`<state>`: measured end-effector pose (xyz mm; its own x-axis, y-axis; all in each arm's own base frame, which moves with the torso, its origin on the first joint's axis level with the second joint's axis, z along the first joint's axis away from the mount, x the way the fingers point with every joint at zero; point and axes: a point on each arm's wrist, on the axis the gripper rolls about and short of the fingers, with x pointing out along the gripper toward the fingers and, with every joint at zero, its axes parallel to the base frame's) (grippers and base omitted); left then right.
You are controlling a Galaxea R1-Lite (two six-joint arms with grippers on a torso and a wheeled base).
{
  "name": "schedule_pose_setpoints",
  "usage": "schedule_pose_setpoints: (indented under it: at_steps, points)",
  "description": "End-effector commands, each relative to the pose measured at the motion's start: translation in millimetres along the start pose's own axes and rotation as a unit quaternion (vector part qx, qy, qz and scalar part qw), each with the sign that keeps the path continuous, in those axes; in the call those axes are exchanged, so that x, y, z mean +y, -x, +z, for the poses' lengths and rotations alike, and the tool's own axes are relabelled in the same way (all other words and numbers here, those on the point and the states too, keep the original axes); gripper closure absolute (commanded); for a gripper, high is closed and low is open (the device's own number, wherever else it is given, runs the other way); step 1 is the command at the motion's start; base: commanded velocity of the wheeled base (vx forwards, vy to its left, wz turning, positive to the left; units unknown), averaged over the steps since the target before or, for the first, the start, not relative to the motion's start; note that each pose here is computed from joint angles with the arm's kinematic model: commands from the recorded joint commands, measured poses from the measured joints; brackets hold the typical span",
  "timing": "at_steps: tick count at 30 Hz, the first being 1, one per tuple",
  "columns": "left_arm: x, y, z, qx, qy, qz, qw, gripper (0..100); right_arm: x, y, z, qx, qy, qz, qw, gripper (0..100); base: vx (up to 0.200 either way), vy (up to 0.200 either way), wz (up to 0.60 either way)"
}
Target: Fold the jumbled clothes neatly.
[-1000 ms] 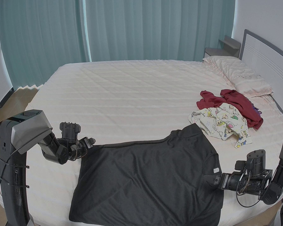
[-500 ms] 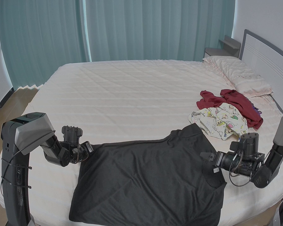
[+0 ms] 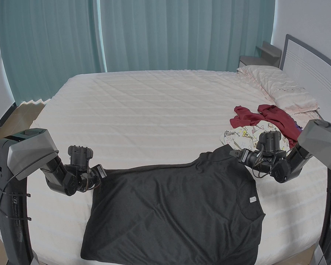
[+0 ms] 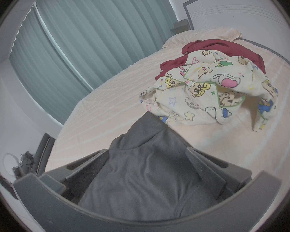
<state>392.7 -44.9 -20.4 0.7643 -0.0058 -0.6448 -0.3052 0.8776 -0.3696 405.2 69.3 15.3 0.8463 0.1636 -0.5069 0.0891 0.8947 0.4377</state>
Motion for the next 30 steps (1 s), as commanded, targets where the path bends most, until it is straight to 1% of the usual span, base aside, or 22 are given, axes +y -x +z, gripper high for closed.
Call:
schedule_pose_setpoints:
  at_steps: [1, 3, 7, 12, 17, 18, 20, 22, 26, 30]
  points:
    - [-3.5, 33.9, 2.7, -0.003, -0.002, -0.007, 1.0000, 100, -28.3, -62.9, -21.6, 0.023, 0.000, -0.053, 0.9983, 0, 0.000, 0.000, 0.00]
    - [-2.6, 40.4, 2.5, -0.001, -0.003, -0.007, 1.0000, 100, -32.6, -69.3, -20.2, 0.023, 0.003, -0.056, 0.9982, 0, 0.000, 0.000, 0.00]
    - [-0.2, 48.8, 0.2, 0.002, -0.004, -0.003, 1.0000, 100, -42.6, -85.2, -14.5, 0.006, 0.033, -0.056, 0.9979, 0, 0.000, 0.000, 0.00]
    - [4.6, 49.3, -4.9, 0.011, -0.004, 0.005, 0.9999, 100, -39.1, -98.1, -8.4, -0.009, 0.039, -0.038, 0.9985, 0, 0.000, 0.000, 0.00]
    - [5.6, 49.7, -6.3, 0.013, -0.004, 0.007, 0.9999, 100, -36.7, -107.7, -10.9, -0.013, 0.037, -0.028, 0.9988, 0, 0.000, 0.000, 0.00]
    - [5.6, 49.7, -6.3, 0.013, -0.004, 0.007, 0.9999, 100, -35.8, -108.4, -13.0, -0.008, 0.036, -0.020, 0.9991, 100, 0.000, 0.000, 0.00]
    - [6.2, 48.8, -6.4, 0.014, -0.004, 0.008, 0.9999, 100, -35.3, -108.2, -16.7, 0.003, 0.035, -0.008, 0.9993, 100, 0.000, 0.000, 0.00]
    - [6.8, 48.0, -6.4, 0.014, -0.003, 0.009, 0.9999, 100, -33.8, -108.0, -15.8, 0.001, 0.032, -0.001, 0.9995, 100, 0.000, 0.000, 0.00]
    - [7.7, 45.0, -5.2, 0.012, -0.003, 0.011, 0.9999, 100, -30.0, -103.4, -4.4, -0.029, 0.008, 0.008, 0.9995, 100, 0.000, 0.000, 0.00]
    - [5.7, 43.4, 0.9, 0.001, -0.001, 0.007, 1.0000, 100, -26.9, -80.6, 13.5, -0.051, -0.018, 0.020, 0.9983, 100, 0.000, 0.000, 0.00]
